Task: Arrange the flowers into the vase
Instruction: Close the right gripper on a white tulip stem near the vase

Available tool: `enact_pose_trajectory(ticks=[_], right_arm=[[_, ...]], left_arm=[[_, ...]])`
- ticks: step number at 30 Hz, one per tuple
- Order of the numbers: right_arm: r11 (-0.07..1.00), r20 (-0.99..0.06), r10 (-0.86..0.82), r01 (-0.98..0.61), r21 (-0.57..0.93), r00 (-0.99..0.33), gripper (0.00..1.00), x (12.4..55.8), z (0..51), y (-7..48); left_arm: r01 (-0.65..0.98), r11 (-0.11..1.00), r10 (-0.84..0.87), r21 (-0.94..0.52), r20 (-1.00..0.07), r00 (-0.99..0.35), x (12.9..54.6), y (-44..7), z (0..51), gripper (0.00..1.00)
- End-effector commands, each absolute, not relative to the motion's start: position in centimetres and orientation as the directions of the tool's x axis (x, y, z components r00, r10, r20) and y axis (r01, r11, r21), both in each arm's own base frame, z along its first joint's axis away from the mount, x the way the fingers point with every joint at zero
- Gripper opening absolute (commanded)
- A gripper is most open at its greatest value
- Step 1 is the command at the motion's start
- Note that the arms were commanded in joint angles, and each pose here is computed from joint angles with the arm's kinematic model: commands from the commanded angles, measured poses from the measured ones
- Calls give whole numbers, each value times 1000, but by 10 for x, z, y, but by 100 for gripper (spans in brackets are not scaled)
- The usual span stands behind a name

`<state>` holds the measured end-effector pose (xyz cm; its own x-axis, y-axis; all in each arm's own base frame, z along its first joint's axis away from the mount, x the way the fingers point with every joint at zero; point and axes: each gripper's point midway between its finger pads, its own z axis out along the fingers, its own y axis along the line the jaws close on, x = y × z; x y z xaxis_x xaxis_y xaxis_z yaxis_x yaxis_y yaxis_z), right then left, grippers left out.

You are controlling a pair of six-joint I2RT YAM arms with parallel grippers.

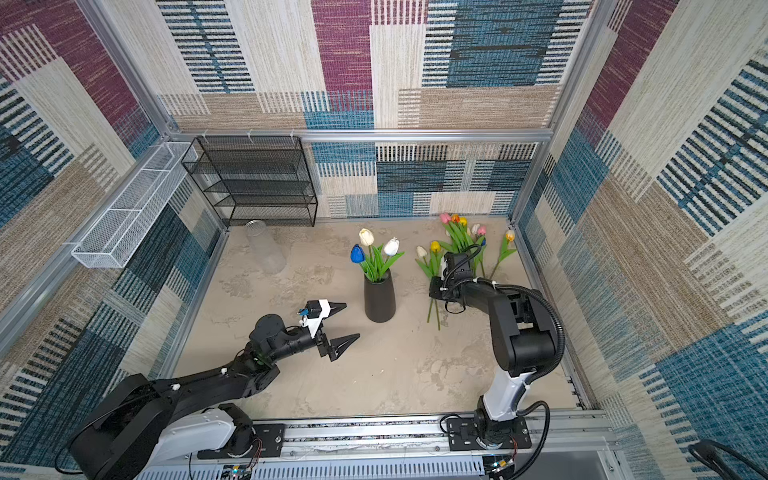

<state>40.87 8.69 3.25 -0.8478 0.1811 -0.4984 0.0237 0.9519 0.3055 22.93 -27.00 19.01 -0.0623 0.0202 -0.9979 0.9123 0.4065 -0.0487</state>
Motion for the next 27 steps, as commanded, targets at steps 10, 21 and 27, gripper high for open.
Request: enact_pose_trajectory(ticks=[10, 21, 27], right_arm=[[974, -493, 133, 22, 225, -860, 6, 409, 27, 85], [975, -523, 122, 3, 223, -843, 4, 414, 51, 89], [975, -529, 117, -6, 224, -841, 8, 414, 60, 91]], left_arm=[[917, 396, 18, -41, -998, -52, 229, -272, 193, 99], [918, 395, 14, -44, -998, -54, 229, -272, 194, 99], [918, 395, 16, -46, -998, -56, 229, -272, 193, 99]])
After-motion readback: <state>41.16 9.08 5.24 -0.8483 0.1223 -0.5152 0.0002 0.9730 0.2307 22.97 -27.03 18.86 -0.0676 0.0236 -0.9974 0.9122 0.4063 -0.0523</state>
